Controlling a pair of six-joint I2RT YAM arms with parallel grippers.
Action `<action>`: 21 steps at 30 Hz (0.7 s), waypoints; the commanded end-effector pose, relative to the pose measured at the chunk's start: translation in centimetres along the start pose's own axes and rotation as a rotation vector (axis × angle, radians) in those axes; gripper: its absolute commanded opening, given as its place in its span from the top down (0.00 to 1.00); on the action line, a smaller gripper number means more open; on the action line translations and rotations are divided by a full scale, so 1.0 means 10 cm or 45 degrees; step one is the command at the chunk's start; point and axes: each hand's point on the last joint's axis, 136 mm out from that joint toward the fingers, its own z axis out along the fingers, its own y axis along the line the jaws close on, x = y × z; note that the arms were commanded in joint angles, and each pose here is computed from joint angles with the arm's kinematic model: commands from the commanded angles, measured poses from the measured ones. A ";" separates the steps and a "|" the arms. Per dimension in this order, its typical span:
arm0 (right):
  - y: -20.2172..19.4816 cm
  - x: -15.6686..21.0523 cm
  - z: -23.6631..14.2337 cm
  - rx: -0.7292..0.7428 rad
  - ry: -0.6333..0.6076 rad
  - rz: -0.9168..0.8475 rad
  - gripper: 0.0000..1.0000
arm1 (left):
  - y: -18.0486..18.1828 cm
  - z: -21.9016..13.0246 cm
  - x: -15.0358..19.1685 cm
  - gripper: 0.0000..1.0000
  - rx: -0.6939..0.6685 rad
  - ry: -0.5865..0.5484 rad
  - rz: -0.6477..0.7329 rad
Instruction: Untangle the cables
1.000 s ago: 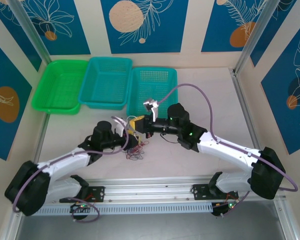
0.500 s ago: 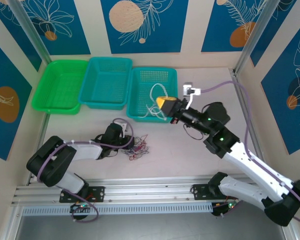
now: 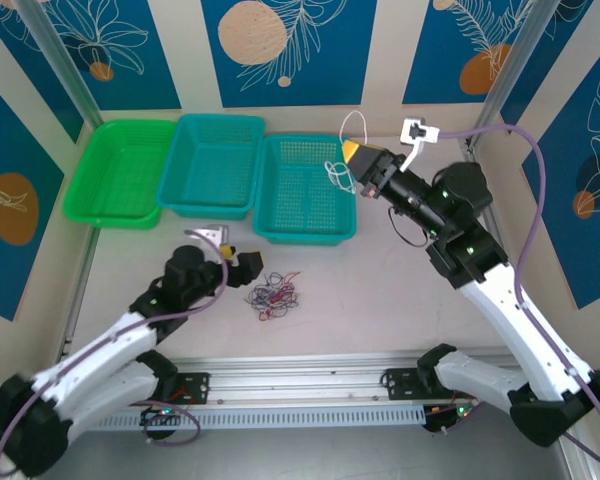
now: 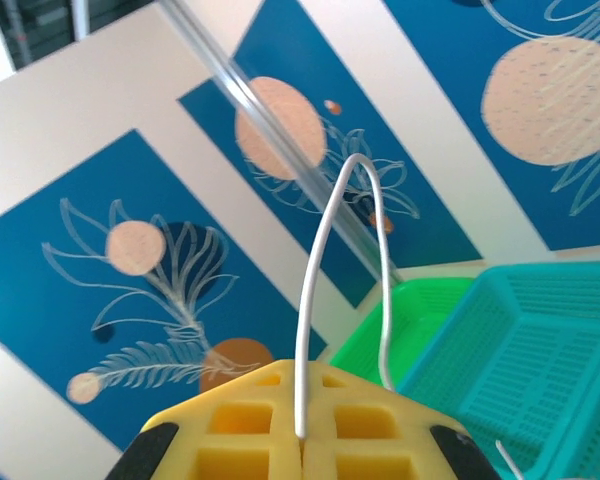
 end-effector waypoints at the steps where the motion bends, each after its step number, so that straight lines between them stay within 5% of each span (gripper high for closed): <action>1: -0.47 0.15 0.24 0.196 0.080 -0.001 1.00 | 0.01 -0.32 -0.13 0.12 -0.074 -0.004 0.083; 11: -1.73 0.90 0.91 0.464 0.315 0.124 1.00 | 0.08 -0.66 -0.08 0.08 -0.086 -0.069 0.050; 12: -1.84 1.00 0.97 0.474 0.358 0.148 0.93 | 0.10 -0.65 -0.06 0.07 -0.093 -0.064 0.047; 14: -2.07 1.26 1.05 0.520 0.509 0.261 0.38 | 0.12 -0.60 0.00 0.07 -0.102 -0.034 0.045; 15: -2.16 1.36 1.04 0.584 0.582 0.330 0.28 | 0.13 -0.59 0.01 0.06 -0.107 -0.019 0.038; 17: -2.25 1.48 1.01 0.667 0.657 0.383 0.23 | 0.16 -0.56 0.07 0.05 -0.137 0.031 0.009; 21: -2.14 1.44 0.85 0.640 0.565 0.360 0.21 | 0.16 -0.44 0.22 0.06 -0.143 0.174 -0.024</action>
